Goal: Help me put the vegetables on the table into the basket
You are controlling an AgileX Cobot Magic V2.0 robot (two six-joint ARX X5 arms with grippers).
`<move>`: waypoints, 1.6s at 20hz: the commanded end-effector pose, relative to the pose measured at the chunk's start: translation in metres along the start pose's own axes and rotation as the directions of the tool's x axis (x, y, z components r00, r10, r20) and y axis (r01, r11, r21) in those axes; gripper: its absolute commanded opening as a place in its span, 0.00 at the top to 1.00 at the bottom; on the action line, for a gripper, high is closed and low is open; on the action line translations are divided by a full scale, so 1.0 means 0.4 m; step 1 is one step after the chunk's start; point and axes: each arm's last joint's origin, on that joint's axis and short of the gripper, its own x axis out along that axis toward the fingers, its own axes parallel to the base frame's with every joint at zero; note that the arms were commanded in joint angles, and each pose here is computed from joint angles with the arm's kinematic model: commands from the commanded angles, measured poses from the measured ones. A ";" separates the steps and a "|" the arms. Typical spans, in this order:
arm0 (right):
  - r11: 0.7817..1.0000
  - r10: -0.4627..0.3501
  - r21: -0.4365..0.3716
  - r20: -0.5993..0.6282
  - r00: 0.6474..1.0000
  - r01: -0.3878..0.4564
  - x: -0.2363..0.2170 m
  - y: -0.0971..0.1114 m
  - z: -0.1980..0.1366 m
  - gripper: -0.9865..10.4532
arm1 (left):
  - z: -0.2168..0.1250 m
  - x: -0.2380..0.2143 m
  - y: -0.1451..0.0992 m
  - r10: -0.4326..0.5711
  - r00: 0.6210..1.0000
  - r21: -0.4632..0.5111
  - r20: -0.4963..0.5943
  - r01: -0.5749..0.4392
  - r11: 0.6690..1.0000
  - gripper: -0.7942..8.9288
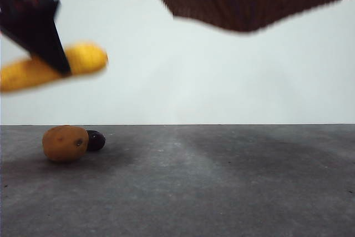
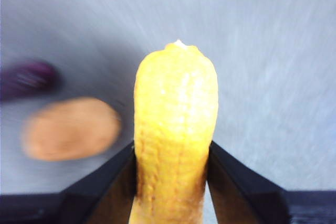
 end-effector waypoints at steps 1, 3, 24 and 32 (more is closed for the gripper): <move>0.999 0.017 0.046 -0.029 0.999 -0.015 0.076 -0.022 -0.023 0.92 | -0.012 -0.091 -0.024 0.040 0.995 -0.007 0.094 -0.039 0.999 0.93; 0.996 0.024 0.087 -0.055 0.998 -0.019 0.148 -0.043 -0.055 0.92 | -0.038 -0.152 -0.048 0.052 0.991 -0.045 0.121 -0.047 0.998 0.93; 0.960 0.211 0.196 -0.032 0.977 -0.201 0.389 0.046 -0.178 0.92 | 0.135 0.137 -0.170 -0.291 0.939 0.024 0.186 0.291 0.956 0.93; 0.960 0.216 0.193 -0.036 0.976 -0.205 0.390 0.052 -0.179 0.92 | 0.126 0.233 -0.211 -0.352 0.934 0.028 0.065 0.351 0.936 0.65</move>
